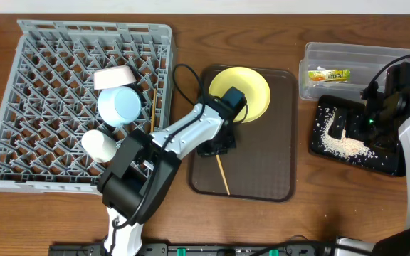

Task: Sort waste into correct bins and load items into the dishwasher
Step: 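Carry the second chopstick into the dish rack and release, then reach the left gripper to the edge of the yellow plate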

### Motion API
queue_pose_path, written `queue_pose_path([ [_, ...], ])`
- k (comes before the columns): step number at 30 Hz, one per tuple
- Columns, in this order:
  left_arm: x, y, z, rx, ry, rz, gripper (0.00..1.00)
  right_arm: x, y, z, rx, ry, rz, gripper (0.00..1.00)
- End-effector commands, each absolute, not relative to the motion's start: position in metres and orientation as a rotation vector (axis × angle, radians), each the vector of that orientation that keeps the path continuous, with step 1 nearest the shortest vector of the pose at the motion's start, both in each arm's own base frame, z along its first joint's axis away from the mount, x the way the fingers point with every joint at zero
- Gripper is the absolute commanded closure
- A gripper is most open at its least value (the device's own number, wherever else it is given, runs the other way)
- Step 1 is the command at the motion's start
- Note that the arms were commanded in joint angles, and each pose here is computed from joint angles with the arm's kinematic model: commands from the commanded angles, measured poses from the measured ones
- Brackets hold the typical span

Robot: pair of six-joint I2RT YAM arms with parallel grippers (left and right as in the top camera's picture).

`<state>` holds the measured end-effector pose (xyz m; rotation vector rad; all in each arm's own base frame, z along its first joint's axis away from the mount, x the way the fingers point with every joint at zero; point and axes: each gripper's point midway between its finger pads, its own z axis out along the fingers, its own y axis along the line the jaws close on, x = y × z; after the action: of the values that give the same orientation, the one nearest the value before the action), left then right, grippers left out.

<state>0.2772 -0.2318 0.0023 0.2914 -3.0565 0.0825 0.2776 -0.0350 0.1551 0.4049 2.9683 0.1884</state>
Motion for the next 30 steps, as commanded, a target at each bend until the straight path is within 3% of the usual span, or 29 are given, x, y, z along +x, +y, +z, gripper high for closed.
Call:
queue_pose_path([
  [1, 0.285, -0.227, 0.032, 0.157, -3.101, 0.122, 0.93, 0.278, -0.035, 0.160, 0.415, 2.949, 0.193, 0.01],
  [6, 0.307, -0.216, 0.100, -0.139, -3.255, 0.283, 0.93, 0.278, -0.035, 0.160, 0.415, 2.949, 0.193, 0.01],
  [8, 0.321, -0.191, 0.143, -0.258, -3.367, 0.303, 0.93, 0.278, -0.035, 0.160, 0.415, 2.949, 0.193, 0.01],
  [14, 0.345, -0.120, 0.198, -0.535, -3.530, 0.198, 0.92, 0.278, -0.035, 0.160, 0.415, 2.948, 0.193, 0.01],
  [22, 0.366, -0.065, 0.164, -0.341, -3.472, 0.104, 0.92, 0.278, -0.035, 0.160, 0.415, 2.949, 0.193, 0.01],
  [28, 0.370, -0.063, 0.132, -0.310, -3.385, 0.105, 0.92, 0.278, -0.035, 0.160, 0.416, 2.949, 0.193, 0.01],
  [30, 0.369, -0.066, 0.128, -0.307, -3.370, 0.136, 0.77, 0.278, -0.035, 0.160, 0.415, 2.949, 0.193, 0.01],
])
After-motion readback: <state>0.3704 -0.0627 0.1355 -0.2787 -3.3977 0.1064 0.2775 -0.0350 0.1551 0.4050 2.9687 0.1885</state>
